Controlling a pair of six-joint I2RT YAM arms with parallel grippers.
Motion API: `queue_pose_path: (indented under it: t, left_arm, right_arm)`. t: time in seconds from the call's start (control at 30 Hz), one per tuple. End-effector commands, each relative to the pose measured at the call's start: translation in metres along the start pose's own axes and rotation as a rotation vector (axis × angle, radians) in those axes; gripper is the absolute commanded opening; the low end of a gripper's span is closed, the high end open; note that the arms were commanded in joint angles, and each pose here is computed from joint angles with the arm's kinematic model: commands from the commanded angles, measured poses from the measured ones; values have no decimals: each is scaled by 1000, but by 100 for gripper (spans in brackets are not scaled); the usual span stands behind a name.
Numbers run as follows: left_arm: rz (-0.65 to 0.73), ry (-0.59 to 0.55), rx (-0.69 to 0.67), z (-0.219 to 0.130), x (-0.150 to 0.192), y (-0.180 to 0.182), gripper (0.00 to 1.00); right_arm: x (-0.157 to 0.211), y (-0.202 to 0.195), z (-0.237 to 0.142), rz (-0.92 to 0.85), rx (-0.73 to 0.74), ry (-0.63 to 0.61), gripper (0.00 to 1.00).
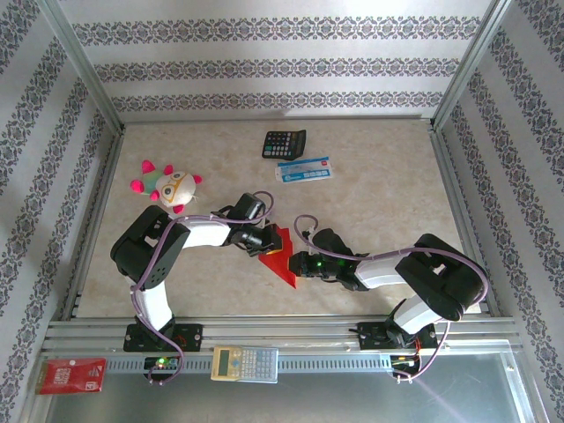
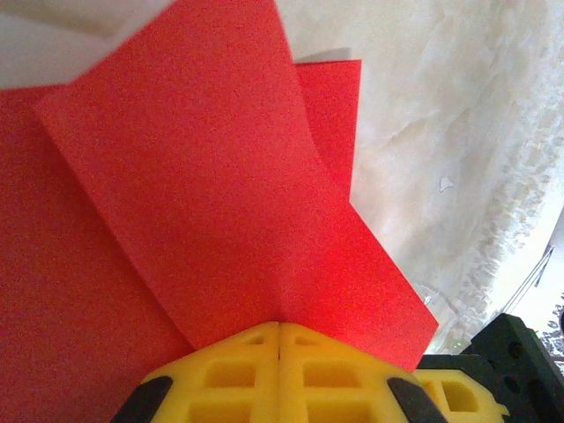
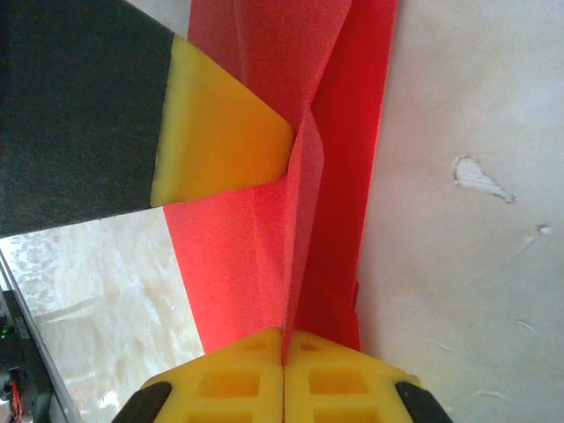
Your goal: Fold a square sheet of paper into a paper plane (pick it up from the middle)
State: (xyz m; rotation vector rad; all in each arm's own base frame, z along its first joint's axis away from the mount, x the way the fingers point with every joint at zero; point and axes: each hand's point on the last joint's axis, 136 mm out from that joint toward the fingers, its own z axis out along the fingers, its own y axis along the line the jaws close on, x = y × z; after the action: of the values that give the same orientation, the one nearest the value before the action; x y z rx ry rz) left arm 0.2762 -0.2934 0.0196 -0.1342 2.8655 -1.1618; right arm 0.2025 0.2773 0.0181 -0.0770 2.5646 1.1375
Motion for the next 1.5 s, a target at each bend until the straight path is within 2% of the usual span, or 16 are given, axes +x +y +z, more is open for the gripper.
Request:
queue_pose_path:
  t: [0.0, 0.5, 1.0, 1.2, 1.47]
  left_arm:
    - [-9, -11, -37, -2, 0, 18, 6]
    - [-27, -13, -47, -4, 4, 31, 6]
    - [-35, 3, -64, 1, 10, 44, 6]
    - [-35, 2, -64, 1, 9, 43, 6]
    - [-32, 5, -62, 1, 10, 43, 5]
  right_arm:
    - [8, -12, 3, 15, 41, 10, 7]
    - [8, -15, 4, 34, 58, 4, 11]
    - [-2, 9, -15, 16, -4, -29, 20]
    - [18, -3, -22, 21, 27, 2, 21]
    - [23, -15, -21, 29, 70, 9, 19]
